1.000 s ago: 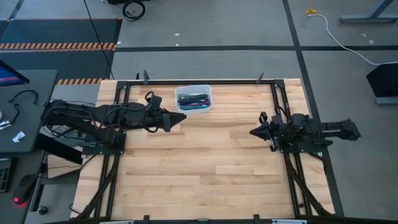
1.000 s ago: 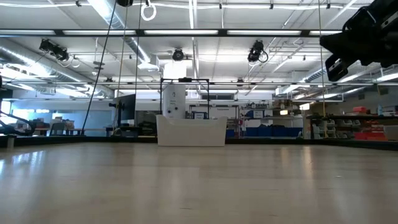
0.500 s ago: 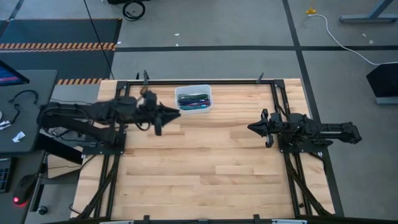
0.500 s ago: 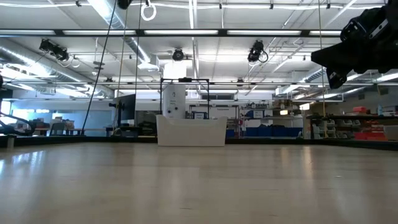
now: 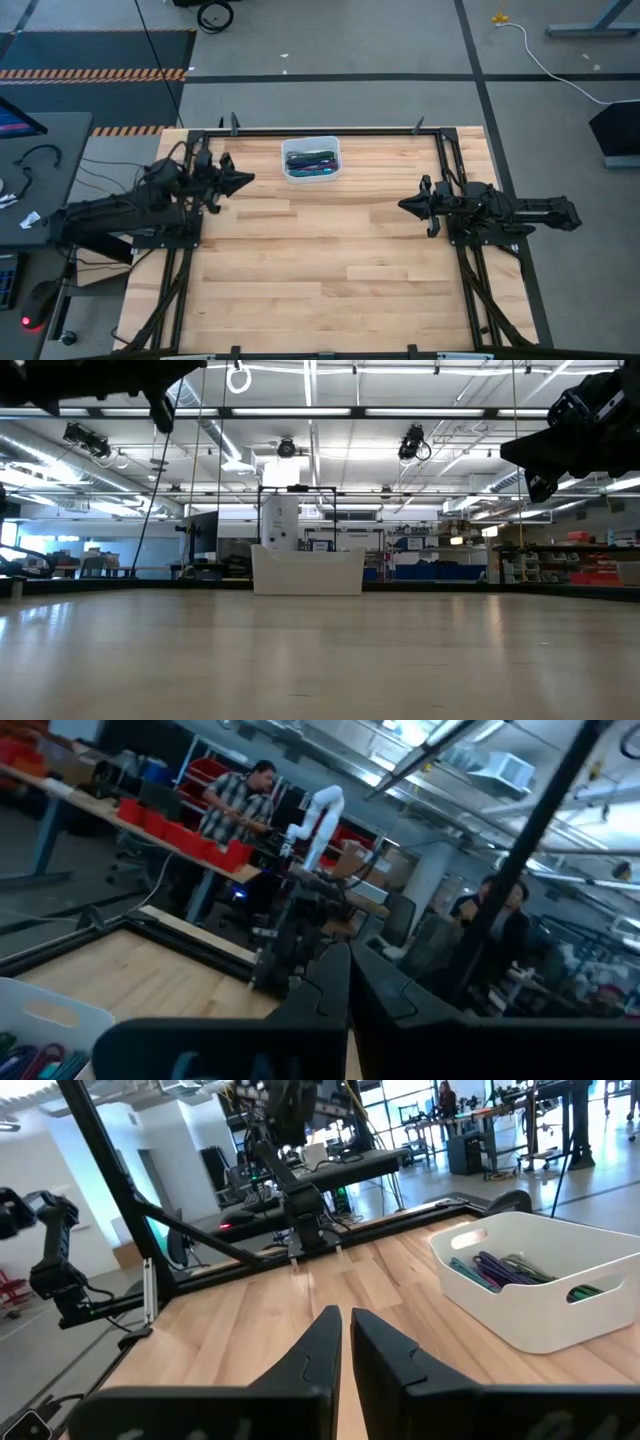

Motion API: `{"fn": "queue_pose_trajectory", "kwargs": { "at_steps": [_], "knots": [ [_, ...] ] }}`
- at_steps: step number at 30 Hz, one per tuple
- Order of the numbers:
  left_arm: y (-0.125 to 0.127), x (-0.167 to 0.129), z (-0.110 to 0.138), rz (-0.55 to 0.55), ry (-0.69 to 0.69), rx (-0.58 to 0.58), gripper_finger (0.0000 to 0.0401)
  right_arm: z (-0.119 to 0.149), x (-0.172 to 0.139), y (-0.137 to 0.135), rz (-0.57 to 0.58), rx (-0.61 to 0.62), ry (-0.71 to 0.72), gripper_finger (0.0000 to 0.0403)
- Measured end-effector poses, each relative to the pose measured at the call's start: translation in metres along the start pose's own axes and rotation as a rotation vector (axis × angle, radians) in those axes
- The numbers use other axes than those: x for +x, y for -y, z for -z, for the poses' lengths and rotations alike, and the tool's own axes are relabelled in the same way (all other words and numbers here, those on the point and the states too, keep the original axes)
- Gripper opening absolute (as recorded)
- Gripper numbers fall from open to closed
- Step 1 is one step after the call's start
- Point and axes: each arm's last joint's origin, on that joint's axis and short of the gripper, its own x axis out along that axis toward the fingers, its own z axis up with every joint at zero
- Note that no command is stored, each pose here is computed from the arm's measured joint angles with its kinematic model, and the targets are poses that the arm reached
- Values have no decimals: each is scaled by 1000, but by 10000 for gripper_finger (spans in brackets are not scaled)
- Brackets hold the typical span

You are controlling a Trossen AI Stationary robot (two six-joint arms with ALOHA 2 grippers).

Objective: Pick and place USB-C Cables
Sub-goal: Return to Home Position

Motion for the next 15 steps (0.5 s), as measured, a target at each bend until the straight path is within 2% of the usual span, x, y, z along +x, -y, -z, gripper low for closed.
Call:
{"fn": "queue_pose_trajectory", "kwargs": {
  "at_steps": [9, 15],
  "knots": [
    [-20, -13, 45, 47, -6, 182, 2, 0, 0, 0, 0, 0, 0, 32],
    [-31, -27, 71, 54, 11, 231, 1, 0, 0, 0, 0, 0, 0, 32]
  ]
}}
